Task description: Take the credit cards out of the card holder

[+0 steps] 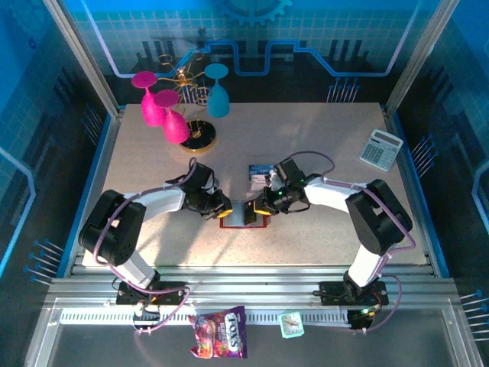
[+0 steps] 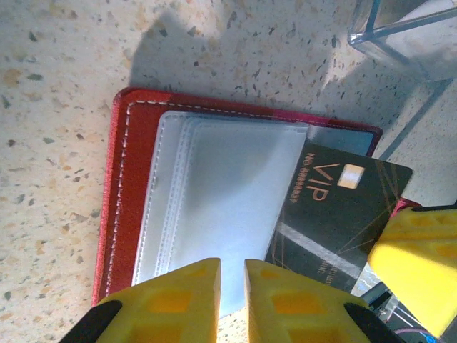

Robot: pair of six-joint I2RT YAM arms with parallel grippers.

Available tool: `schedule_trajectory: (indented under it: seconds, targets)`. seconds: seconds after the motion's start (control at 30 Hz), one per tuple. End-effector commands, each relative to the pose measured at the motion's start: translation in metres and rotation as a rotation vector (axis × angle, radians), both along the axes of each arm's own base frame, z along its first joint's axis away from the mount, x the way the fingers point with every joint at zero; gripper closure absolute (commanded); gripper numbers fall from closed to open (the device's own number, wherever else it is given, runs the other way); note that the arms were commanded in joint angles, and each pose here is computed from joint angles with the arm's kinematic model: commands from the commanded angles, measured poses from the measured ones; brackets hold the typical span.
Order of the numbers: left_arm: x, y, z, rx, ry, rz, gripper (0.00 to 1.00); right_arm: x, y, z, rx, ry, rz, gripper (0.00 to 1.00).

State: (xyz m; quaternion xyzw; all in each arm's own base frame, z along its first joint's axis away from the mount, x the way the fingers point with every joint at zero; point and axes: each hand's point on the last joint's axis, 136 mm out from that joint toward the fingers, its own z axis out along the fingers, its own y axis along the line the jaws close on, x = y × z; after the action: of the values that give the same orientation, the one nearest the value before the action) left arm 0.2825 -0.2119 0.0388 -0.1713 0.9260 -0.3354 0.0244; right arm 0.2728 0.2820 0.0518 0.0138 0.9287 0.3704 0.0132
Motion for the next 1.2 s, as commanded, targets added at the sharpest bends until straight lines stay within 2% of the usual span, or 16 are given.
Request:
schedule_trajectory:
  seconds: [0.0,0.3,0.47,0.77,1.03,1.17]
  targets:
    - [0.002,-0.006,0.013,-0.037,-0.02,-0.004,0.83,-0.001,0.006,0.002,-0.009,0.012,-0.004,0.84]
    - [0.004,-0.01,0.019,-0.06,-0.036,-0.022,0.83,-0.005,0.006,0.003,-0.031,0.006,-0.011,0.85]
    - [0.002,-0.009,0.018,-0.063,-0.033,-0.023,0.83,-0.005,0.004,0.004,-0.043,-0.001,-0.013,0.91]
    - [0.007,-0.002,0.031,-0.064,-0.085,0.004,0.77,-0.001,0.001,0.02,-0.043,-0.045,-0.001,0.93]
    - [0.016,-0.002,0.039,-0.08,-0.105,0.03,0.77,0.009,-0.022,0.04,-0.081,-0.123,0.046,1.0]
    - [0.015,0.001,0.041,-0.072,-0.113,0.047,0.77,0.017,-0.041,0.049,-0.148,-0.201,0.131,1.0]
